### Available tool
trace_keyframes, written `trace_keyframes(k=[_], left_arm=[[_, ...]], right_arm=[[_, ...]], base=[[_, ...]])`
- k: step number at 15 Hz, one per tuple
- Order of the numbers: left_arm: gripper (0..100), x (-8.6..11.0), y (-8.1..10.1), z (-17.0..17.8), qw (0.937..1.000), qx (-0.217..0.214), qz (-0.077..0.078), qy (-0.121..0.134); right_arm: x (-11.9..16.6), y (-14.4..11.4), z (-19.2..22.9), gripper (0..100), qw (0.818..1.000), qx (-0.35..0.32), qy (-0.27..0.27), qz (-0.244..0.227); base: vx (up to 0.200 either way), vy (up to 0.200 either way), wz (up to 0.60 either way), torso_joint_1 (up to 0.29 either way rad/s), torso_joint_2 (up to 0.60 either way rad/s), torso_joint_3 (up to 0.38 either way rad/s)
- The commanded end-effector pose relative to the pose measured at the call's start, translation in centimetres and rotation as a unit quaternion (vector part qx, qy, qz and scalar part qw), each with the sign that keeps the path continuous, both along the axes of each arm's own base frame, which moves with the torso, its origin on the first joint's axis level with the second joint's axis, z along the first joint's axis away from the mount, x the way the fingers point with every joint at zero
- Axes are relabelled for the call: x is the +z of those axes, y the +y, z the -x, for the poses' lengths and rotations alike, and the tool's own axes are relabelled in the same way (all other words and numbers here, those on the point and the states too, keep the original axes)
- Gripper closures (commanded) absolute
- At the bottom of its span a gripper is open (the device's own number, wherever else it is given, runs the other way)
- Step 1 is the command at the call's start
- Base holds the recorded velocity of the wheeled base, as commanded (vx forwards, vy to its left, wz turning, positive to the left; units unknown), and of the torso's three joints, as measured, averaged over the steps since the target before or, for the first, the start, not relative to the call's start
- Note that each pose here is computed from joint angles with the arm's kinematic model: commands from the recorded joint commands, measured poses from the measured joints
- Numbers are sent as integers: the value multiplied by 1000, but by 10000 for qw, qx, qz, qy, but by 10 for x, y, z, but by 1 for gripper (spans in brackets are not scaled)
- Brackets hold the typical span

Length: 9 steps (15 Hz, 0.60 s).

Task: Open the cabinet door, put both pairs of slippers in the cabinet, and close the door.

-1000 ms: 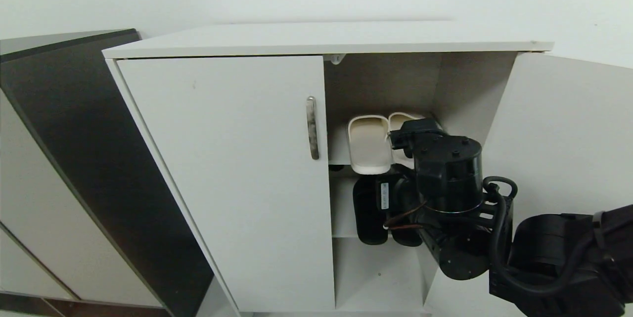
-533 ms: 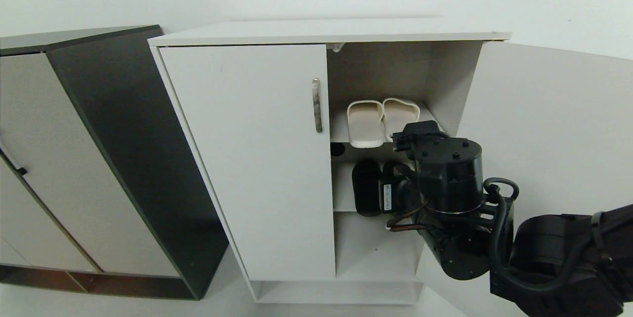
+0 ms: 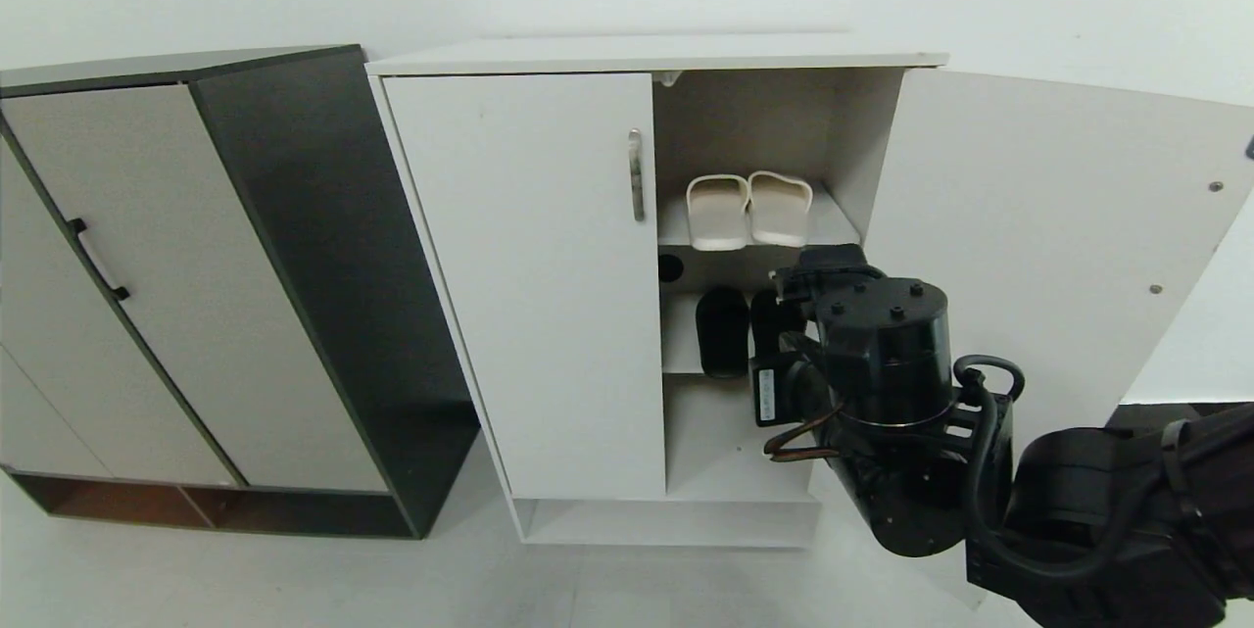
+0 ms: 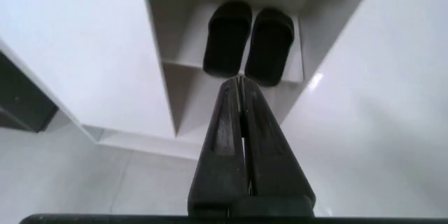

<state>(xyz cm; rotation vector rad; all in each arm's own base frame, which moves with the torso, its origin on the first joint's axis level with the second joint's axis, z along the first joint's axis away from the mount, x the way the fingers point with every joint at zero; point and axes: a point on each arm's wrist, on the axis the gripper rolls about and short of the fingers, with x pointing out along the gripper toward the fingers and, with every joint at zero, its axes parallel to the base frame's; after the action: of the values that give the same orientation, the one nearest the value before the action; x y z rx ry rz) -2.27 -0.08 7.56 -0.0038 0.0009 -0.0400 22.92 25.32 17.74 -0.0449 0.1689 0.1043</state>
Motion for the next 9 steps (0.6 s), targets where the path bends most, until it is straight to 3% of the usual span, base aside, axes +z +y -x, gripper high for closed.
trace_keyframes(k=[1, 3, 9], left_arm=[[100, 0, 0, 0, 10000, 1, -4, -4], [100, 0, 0, 0, 10000, 1, 4, -4], [100, 0, 0, 0, 10000, 1, -4, -4]], right_arm=[[-2, 0, -2, 100, 10000, -19, 20, 21], [-3, -1, -4, 100, 10000, -38, 21, -4], [-9, -4, -7, 100, 9999, -74, -104, 19]], base=[[-200, 0, 0, -2, 2, 2], [-200, 0, 0, 0, 5, 2], [0, 0, 0, 0, 0, 0]])
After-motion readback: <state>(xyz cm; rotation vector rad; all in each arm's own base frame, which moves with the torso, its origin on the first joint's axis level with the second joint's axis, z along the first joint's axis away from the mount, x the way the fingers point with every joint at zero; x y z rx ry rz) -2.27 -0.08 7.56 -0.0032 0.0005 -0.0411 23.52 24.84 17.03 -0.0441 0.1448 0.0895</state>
